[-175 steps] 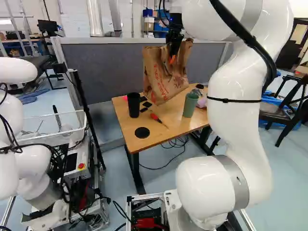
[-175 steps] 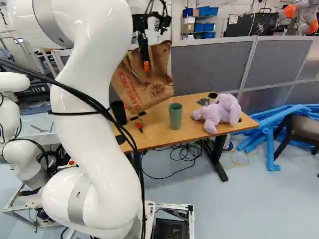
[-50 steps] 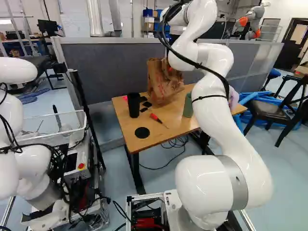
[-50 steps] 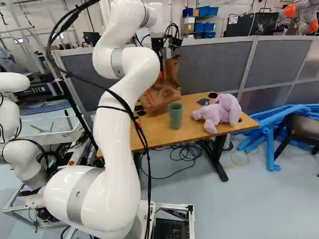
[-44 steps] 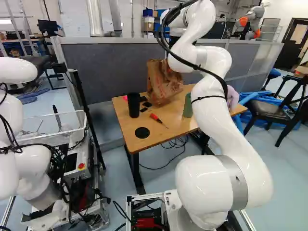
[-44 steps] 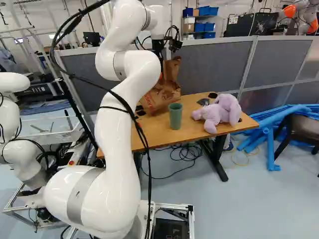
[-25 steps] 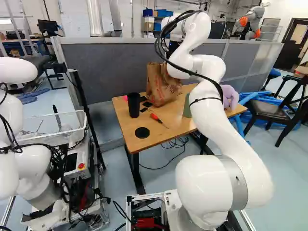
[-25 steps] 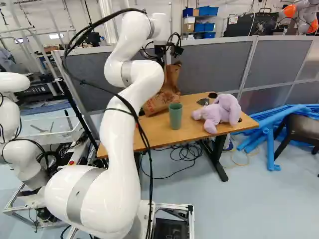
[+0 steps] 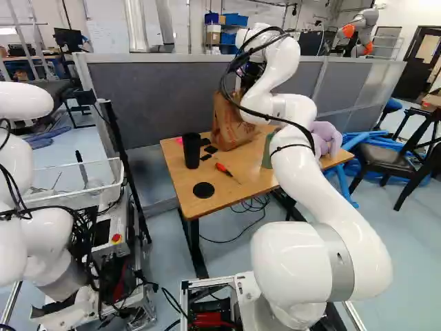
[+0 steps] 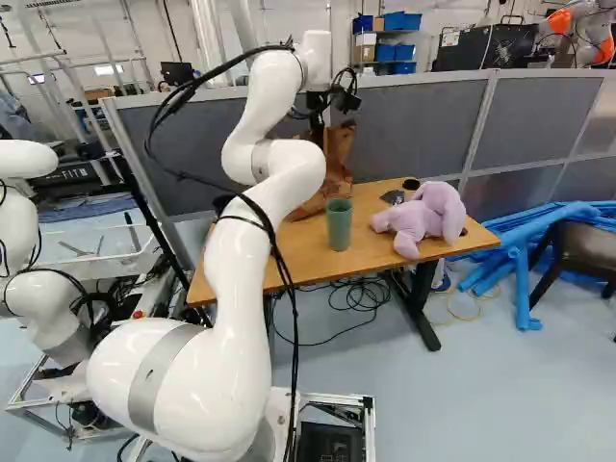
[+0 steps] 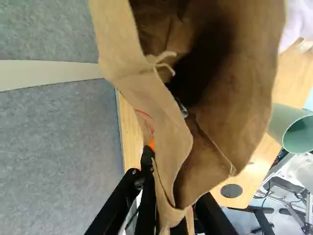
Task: Pick up the bag on the ground and place it on the table
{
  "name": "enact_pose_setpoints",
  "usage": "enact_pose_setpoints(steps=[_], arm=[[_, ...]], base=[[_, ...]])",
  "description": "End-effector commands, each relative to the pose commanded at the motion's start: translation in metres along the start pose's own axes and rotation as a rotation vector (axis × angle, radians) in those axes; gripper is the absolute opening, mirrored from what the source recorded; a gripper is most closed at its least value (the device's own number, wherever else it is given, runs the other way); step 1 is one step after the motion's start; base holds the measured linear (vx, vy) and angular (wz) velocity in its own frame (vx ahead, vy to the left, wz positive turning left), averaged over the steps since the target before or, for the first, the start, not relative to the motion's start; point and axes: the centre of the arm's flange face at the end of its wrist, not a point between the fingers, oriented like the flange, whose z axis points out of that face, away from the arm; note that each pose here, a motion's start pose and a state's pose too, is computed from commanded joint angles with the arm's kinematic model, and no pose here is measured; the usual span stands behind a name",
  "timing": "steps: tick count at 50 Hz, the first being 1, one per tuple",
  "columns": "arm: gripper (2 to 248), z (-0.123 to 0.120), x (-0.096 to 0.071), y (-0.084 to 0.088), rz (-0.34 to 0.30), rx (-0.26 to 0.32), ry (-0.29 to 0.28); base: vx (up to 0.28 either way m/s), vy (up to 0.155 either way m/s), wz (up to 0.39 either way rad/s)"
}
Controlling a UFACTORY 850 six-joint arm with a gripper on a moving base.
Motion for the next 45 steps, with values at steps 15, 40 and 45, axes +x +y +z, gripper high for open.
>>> enact_pose_setpoints(steps=[15, 40, 45], arm=[[26, 0.0001, 0.0013, 0.0003, 0.001, 0.005, 0.003], [26, 0.0000, -0.0002, 0.0031, 0.001, -0.026, -0.014], [26, 0.0000, -0.0003, 0.0033, 0.001, -0.029, -0.015]], base=[[0.000, 0.000, 0.000], [0.000, 0.000, 0.000], [0.000, 0.000, 0.000]])
